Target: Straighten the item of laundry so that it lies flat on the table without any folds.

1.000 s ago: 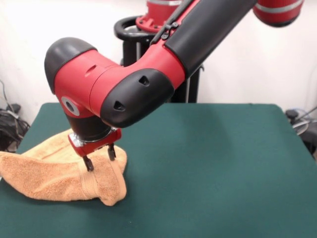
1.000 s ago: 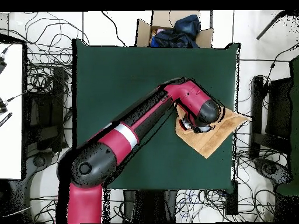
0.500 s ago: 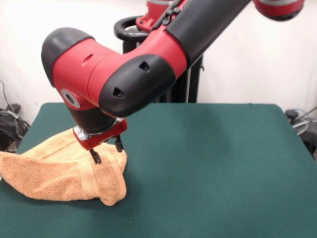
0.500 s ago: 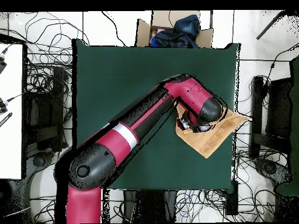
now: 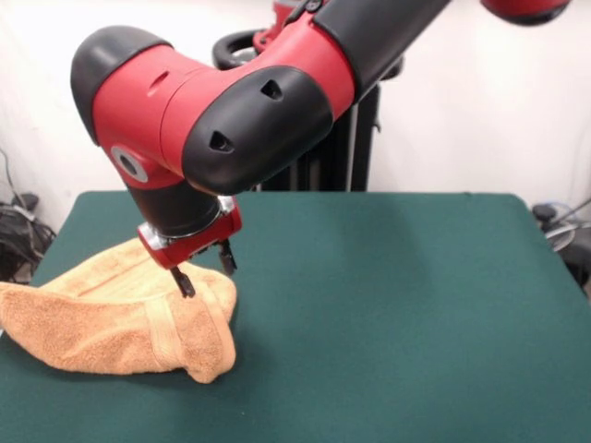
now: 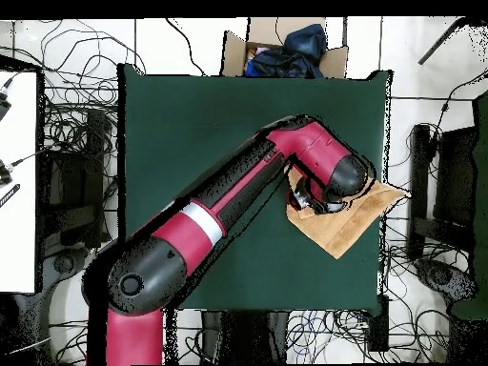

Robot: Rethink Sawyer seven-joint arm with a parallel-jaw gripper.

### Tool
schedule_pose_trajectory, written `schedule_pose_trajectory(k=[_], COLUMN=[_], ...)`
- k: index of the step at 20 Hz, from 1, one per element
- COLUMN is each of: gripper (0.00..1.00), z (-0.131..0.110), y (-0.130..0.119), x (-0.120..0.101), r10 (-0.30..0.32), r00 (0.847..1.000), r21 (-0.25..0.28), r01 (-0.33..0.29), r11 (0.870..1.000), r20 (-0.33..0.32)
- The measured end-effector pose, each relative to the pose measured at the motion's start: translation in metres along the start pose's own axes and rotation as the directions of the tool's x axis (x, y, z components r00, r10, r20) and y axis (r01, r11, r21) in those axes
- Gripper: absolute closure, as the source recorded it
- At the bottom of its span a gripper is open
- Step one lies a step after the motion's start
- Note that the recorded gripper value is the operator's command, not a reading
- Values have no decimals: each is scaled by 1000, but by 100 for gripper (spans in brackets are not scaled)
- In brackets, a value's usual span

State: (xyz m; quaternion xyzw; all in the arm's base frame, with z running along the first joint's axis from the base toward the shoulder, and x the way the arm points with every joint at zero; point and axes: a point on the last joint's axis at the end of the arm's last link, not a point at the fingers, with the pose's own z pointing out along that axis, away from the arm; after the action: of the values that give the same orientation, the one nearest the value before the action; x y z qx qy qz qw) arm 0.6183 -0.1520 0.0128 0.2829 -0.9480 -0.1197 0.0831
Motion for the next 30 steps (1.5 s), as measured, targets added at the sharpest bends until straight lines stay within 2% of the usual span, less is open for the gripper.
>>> schedule_pose_trajectory(k=[14, 26, 30], gripper=[0, 0, 0], z=[23, 42, 45], y=[0, -11, -16], x=[9, 15, 16], r10=[7, 13, 14], r00=[999, 999, 999], r21=[-18, 47, 86], r01=[-8, -11, -10], r11=[1000, 999, 996], r20=[-34, -46, -43])
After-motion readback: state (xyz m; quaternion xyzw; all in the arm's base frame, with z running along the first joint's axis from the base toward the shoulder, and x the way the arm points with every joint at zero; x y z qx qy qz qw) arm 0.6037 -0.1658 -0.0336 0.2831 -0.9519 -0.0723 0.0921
